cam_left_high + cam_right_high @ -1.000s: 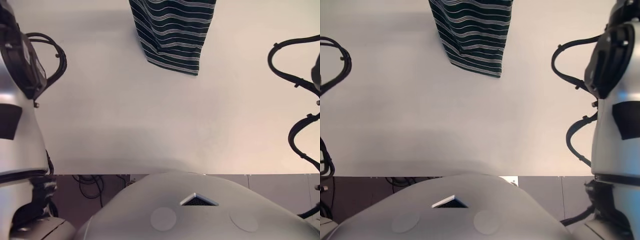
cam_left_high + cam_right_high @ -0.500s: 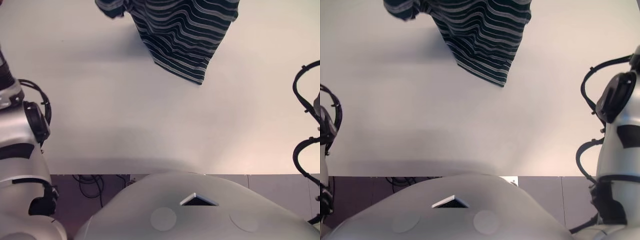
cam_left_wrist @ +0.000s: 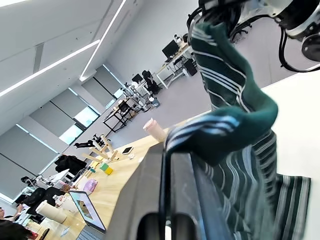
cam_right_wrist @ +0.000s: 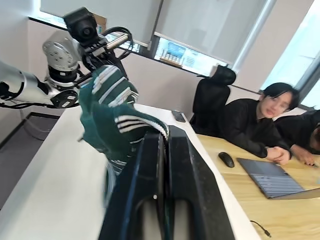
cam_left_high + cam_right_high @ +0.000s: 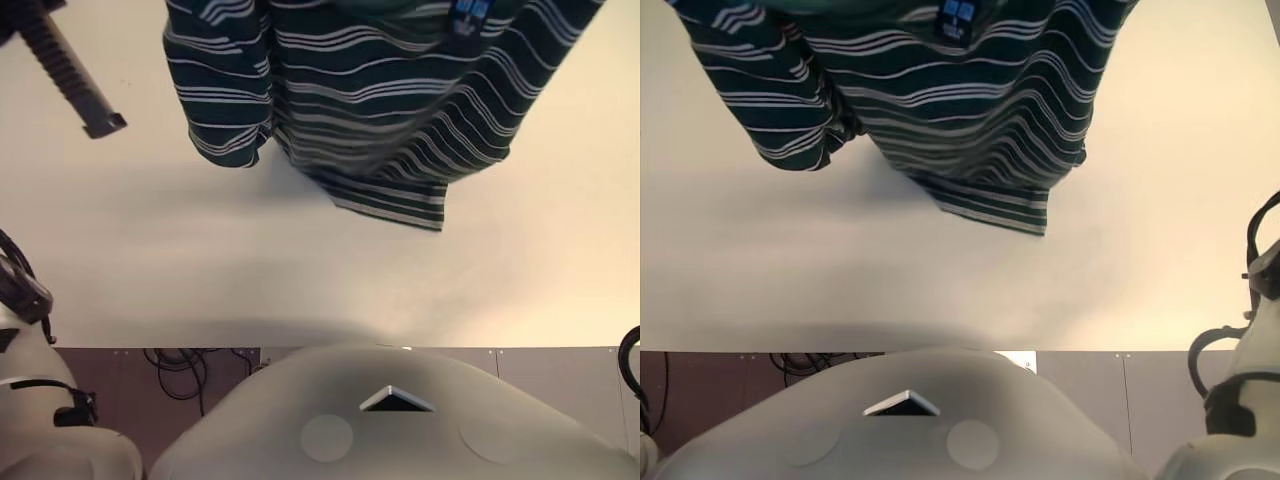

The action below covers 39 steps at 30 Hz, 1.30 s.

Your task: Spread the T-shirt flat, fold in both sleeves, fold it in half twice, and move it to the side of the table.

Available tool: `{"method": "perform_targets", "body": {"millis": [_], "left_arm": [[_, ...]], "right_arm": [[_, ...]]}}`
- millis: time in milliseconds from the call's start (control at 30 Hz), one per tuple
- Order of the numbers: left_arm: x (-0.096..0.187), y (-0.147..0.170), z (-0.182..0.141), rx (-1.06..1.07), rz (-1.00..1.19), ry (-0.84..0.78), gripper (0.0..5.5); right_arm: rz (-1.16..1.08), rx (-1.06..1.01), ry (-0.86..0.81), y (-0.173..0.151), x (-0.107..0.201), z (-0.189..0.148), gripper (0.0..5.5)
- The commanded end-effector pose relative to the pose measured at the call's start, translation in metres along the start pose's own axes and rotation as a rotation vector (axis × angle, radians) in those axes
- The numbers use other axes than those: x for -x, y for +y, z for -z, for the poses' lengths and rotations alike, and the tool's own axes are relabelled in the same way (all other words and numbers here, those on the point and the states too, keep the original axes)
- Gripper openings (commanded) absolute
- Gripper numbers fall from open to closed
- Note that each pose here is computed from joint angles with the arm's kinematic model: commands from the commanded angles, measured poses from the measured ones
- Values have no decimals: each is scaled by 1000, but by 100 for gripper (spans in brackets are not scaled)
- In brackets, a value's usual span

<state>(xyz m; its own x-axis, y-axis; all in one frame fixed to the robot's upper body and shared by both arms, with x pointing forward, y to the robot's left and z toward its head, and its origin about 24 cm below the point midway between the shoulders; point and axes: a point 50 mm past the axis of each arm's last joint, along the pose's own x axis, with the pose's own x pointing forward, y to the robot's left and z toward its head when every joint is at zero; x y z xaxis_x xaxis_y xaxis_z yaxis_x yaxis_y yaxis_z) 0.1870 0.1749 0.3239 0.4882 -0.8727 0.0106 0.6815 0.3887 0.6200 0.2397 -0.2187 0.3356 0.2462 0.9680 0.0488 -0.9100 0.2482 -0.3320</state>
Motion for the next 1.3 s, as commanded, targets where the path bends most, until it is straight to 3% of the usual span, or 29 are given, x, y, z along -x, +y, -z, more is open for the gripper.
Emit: {"method": "perform_targets", "body": {"millis": [33,367,567,900,1033,1067,1200,1300], "left_arm": [[-13,14,37,111,9,64,1],[-84,34,201,337,71,325,1],[-97,27,259,350,-21,569,1],[-106,11,288,413,-320,720,1],[-108,13,289,480,-443,715,1],[-108,14,289,482,-456,712,23],[-106,21,286,512,-517,692,83],[-100,26,286,554,-565,670,88]], "right_arm": [[57,-62,106,-21,-4,41,0],[153,-169,343,-68,-42,155,0],[342,-188,525,-78,-87,210,0],[585,-122,756,-56,-126,262,0],[647,-131,726,-50,-140,265,0],[665,-142,706,-51,-142,263,0],[742,-142,673,-58,-138,258,73],[795,-152,655,-62,-133,255,78]]}}
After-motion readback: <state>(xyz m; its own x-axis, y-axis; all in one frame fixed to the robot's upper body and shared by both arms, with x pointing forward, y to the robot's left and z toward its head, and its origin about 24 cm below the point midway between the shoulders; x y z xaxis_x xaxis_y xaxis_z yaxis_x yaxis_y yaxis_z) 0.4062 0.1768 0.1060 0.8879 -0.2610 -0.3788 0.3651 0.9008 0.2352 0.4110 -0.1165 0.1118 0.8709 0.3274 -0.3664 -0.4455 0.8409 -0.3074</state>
